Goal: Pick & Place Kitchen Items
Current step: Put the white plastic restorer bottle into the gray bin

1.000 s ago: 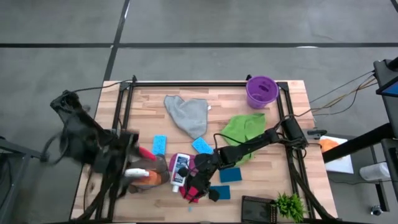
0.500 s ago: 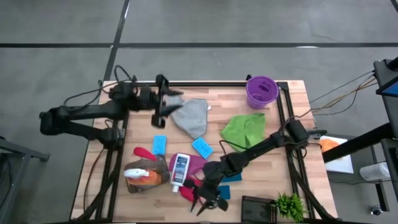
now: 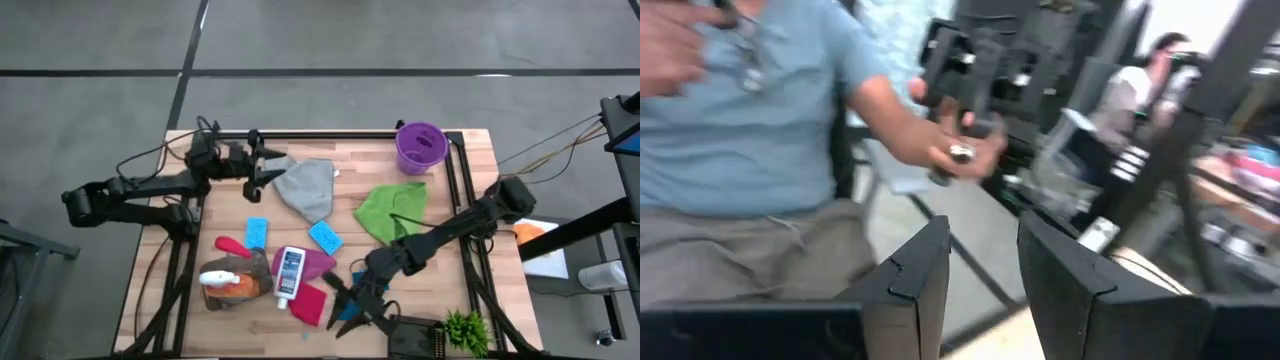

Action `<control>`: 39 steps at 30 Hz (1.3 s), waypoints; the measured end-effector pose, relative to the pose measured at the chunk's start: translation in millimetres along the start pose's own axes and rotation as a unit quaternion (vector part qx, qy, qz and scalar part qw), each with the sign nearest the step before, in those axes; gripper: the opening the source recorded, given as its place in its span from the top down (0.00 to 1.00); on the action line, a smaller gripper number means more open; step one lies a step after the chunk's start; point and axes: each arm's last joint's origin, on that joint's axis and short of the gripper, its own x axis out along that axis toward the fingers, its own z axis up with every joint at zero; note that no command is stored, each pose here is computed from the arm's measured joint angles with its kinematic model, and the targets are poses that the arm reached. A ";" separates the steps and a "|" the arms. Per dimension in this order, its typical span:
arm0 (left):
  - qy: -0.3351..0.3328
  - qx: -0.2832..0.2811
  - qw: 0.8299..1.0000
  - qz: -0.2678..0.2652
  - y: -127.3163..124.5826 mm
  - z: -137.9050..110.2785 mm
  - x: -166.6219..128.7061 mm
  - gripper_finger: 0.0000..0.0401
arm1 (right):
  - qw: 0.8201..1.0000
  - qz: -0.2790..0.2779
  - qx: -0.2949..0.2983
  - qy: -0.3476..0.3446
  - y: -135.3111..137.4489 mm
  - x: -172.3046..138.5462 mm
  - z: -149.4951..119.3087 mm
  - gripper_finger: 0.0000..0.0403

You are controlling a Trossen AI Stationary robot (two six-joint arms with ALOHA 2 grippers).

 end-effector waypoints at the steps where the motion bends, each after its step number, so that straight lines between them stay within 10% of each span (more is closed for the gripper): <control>1: 0.005 -0.003 1.000 0.001 -3.2 -4.1 -6.0 0.47 | 1.000 -0.016 -0.003 0.004 1.2 -5.4 1.2 0.71; 18: 0.063 -0.017 0.993 0.103 -45.1 -47.5 -62.2 0.47 | 0.966 -0.241 0.007 0.088 3.1 -38.1 -30.3 0.71; 33: 0.117 0.072 0.985 0.108 -68.9 -55.9 -56.0 0.47 | 0.957 -0.249 0.061 0.136 -10.9 3.0 -84.6 0.70; 39: 0.119 0.068 0.985 0.109 -68.8 -56.2 -56.1 0.47 | 0.951 -0.232 0.074 0.189 -21.4 35.9 -103.3 0.55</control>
